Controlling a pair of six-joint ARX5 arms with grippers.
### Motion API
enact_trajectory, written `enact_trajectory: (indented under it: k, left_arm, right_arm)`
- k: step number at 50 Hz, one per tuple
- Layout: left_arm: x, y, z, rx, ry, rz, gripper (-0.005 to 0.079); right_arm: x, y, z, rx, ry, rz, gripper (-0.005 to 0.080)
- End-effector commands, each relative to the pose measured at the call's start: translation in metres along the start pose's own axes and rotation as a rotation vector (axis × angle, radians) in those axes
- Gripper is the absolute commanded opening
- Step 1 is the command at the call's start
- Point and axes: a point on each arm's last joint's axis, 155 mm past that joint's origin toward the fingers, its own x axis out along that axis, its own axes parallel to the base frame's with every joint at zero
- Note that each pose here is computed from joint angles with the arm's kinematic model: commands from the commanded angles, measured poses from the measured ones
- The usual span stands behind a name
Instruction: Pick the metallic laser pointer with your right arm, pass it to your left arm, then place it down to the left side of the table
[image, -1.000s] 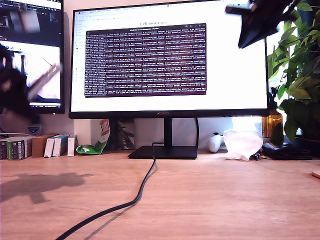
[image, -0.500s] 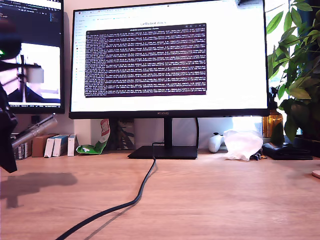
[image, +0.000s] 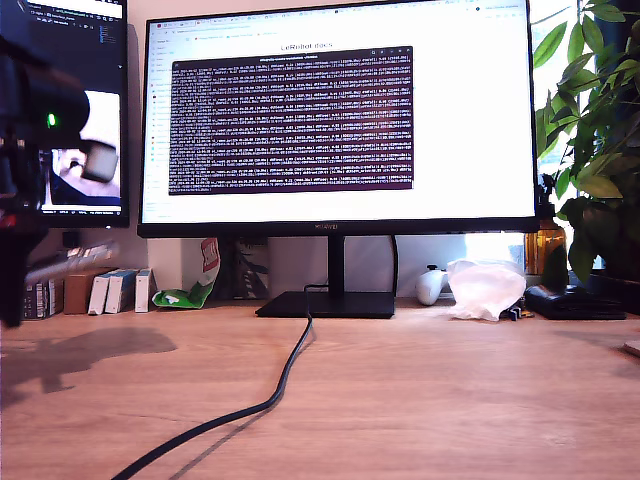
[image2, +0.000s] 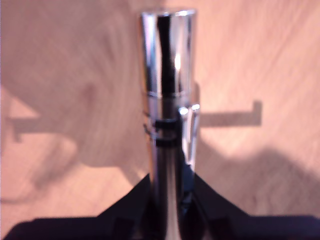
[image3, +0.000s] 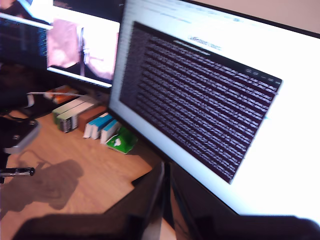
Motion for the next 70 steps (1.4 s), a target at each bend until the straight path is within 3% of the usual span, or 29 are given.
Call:
enact_trajectory:
  k: [1,23,35,38,43,45,58,62,66,70]
  left_arm:
    - [0.011,-0.003,-0.004,0.001,0.038,-0.038,-0.0022]
    - [0.033,-0.016,-0.023,-0.06,0.155,-0.18,-0.0022]
    - [0.037,-0.006,-0.019,-0.063,0.136,-0.148,-0.0018]
    - [0.038,-0.005,-0.017,-0.062,0.129,-0.141,0.0027]
    - [0.038,-0.002,-0.014,-0.059,0.118,-0.129,0.0224]
    - [0.038,-0.001,-0.014,-0.062,0.119,-0.125,0.0259]
    - [0.035,-0.006,-0.017,-0.09,0.133,-0.142,0.024]
    - [0.029,-0.005,-0.013,-0.122,0.114,-0.132,0.0149]
    - [0.018,0.0,-0.005,-0.138,0.071,-0.103,-0.0014]
    - [0.003,0.009,0.009,-0.16,-0.018,-0.065,-0.0019]
  right_arm:
    - [0.0,0.007,-0.007,-0.007,0.011,0.02,-0.0013]
    - [0.0,0.017,-0.006,-0.024,0.005,0.062,-0.0013]
    - [0.0,0.021,-0.005,-0.024,-0.002,0.084,-0.0013]
    - [0.0,0.021,-0.005,-0.024,-0.002,0.085,-0.0013]
    - [0.0,0.021,-0.005,-0.024,0.0,0.086,-0.0013]
    - [0.0,0.021,-0.006,-0.023,0.001,0.086,-0.0013]
    - [-0.001,0.021,-0.011,-0.019,0.022,0.083,-0.0013]
    - [0.0,0.012,-0.016,-0.002,0.045,0.035,-0.0013]
    - [-0.001,-0.004,-0.024,0.035,0.082,-0.041,-0.0013]
    - [-0.004,-0.021,-0.033,0.07,0.112,-0.108,-0.0013]
